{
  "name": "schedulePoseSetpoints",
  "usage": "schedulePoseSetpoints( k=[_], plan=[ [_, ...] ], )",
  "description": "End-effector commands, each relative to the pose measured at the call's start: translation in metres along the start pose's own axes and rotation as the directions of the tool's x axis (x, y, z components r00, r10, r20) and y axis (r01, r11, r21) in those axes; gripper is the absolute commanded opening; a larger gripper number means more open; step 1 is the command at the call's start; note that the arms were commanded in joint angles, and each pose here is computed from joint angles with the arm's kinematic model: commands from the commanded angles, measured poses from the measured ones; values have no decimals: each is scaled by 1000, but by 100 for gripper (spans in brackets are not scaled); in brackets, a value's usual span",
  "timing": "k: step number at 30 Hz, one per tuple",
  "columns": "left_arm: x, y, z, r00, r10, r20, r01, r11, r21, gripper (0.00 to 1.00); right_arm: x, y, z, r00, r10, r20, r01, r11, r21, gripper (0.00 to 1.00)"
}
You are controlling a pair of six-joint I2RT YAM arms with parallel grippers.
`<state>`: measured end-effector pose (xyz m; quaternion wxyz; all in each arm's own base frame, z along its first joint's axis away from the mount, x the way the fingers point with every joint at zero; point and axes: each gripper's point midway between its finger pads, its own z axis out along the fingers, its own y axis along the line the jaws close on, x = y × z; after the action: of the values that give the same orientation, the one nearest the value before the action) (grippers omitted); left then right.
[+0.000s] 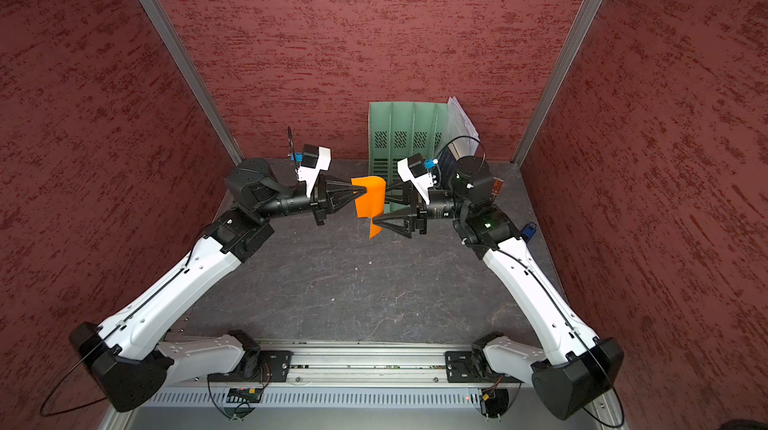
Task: Fold the square paper along the opposite sides
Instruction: Fold the paper.
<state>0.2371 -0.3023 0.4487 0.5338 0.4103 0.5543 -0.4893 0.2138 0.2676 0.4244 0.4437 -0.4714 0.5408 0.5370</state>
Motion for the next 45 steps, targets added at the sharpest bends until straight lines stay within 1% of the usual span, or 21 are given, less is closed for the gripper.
schedulePoseSetpoints(
  k=[1, 13, 23, 32, 45],
  plan=[
    [-9, -3, 3, 1000, 26, 8, -26, 1000, 5, 0, -11, 1, 3, 999, -33, 18, 34, 999, -3, 75],
    [-4, -4, 14, 1000, 18, -14, -18, 999, 29, 0, -8, 0, 8, 1000, -23, 12, 24, 1000, -12, 63],
    [-3, -7, 16, 999, 22, -23, -22, 999, 37, 0, -4, -1, 12, 1000, -12, 2, 12, 1000, -17, 55],
    [-2, -10, 16, 999, 29, -42, -27, 999, 41, 0, 2, -3, 16, 1000, -1, -22, 0, 1000, -12, 51],
    [1, -10, 15, 999, 27, -46, -25, 999, 39, 0, -1, 2, 15, 1000, -22, -18, 21, 1000, -7, 50]
  ],
)
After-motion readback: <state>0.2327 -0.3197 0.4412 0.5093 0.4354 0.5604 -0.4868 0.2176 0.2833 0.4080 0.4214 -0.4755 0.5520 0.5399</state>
